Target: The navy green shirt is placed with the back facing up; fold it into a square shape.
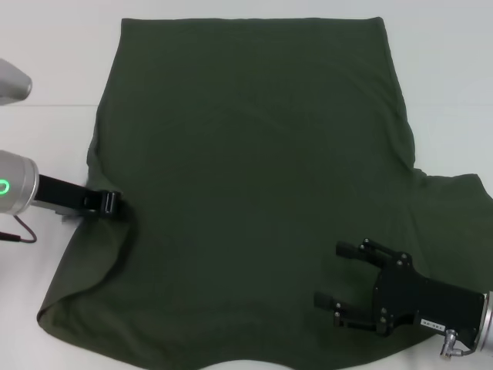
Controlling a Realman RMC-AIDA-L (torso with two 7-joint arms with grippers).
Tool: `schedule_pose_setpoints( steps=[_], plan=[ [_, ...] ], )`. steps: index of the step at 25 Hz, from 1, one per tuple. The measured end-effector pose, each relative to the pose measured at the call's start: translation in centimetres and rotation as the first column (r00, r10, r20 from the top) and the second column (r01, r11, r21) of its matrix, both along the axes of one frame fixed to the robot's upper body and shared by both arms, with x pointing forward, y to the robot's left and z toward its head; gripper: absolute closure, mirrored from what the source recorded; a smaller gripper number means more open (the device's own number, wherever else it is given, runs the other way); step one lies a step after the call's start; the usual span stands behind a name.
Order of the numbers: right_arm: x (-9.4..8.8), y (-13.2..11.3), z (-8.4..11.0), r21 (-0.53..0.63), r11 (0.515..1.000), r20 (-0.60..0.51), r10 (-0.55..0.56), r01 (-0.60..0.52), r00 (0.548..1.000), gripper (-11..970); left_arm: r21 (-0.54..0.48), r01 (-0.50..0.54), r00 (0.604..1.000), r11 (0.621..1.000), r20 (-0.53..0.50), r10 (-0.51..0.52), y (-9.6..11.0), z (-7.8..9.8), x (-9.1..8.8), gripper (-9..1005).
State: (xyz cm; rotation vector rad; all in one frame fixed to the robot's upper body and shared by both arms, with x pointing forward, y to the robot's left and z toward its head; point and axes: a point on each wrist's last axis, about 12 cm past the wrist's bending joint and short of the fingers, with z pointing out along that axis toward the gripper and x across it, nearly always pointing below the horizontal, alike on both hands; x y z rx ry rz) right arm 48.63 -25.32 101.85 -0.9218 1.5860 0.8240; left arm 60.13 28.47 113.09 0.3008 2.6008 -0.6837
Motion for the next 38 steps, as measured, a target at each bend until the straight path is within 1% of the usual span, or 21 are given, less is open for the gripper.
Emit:
schedule_pose_setpoints(
  steps=[2,3,6,13,15,16,20,26,31,33,36,38],
  plan=[
    [0.0,0.0,0.0,0.0,1.0,-0.001,-0.001,0.001,1.0,42,0.002,-0.012,1.0,1.0,-0.001,0.012,0.1,-0.2,0.0,981],
    [-0.1,0.0,0.0,0.0,1.0,-0.001,-0.001,0.001,1.0,42,-0.003,-0.04,0.999,0.999,-0.012,0.04,0.3,-0.7,-0.1,981],
    [-0.1,0.0,0.0,0.0,1.0,-0.002,-0.002,0.002,1.0,42,-0.013,-0.059,0.998,0.998,-0.029,0.059,0.5,-1.3,-0.2,973],
    [0.0,0.0,0.0,0.0,1.0,0.0,0.0,0.0,1.0,43,-0.03,-0.067,0.997,0.997,-0.049,0.065,0.2,-2.3,-0.6,953],
    [0.0,0.0,0.0,0.0,1.0,0.0,0.0,0.0,1.0,43,-0.035,-0.068,0.997,0.997,-0.051,0.066,0.1,-2.4,-0.6,808],
    [0.0,0.0,0.0,0.0,1.0,0.0,-0.001,0.001,1.0,43,-0.069,-0.076,0.995,0.995,-0.065,0.071,0.0,-2.6,-0.8,735],
    [-0.1,-0.1,-0.1,-0.001,1.0,-0.002,-0.003,0.003,1.0,43,-0.129,-0.089,0.993,0.988,-0.086,0.078,-0.2,-3.0,-1.0,503],
    [-0.1,-0.1,-0.1,-0.002,1.0,-0.001,-0.003,0.003,1.0,43,-0.228,-0.103,0.99,0.968,-0.113,0.079,-0.6,-3.4,-1.2,285],
    [-0.1,-0.1,-0.1,-0.003,1.0,0.0,-0.003,0.003,1.0,43,-0.27,-0.113,0.991,0.956,-0.102,0.088,-0.9,-3.6,-1.3,238],
    [-0.1,-0.2,-0.1,-0.004,1.0,0.001,-0.003,0.003,1.0,43,-0.282,-0.118,0.99,0.952,-0.105,0.092,-0.7,-3.5,-1.3,229],
    [-0.1,-0.2,-0.1,-0.004,1.0,0.0,-0.005,0.005,1.0,43,-0.314,-0.164,0.984,0.935,-0.121,0.132,1.3,-3.0,-1.7,229],
    [-0.1,-0.3,-0.1,-0.003,1.0,0.0,-0.009,0.009,1.0,42,-0.361,-0.227,0.972,0.904,-0.143,0.187,3.3,-2.8,-2.3,230]
  ],
)
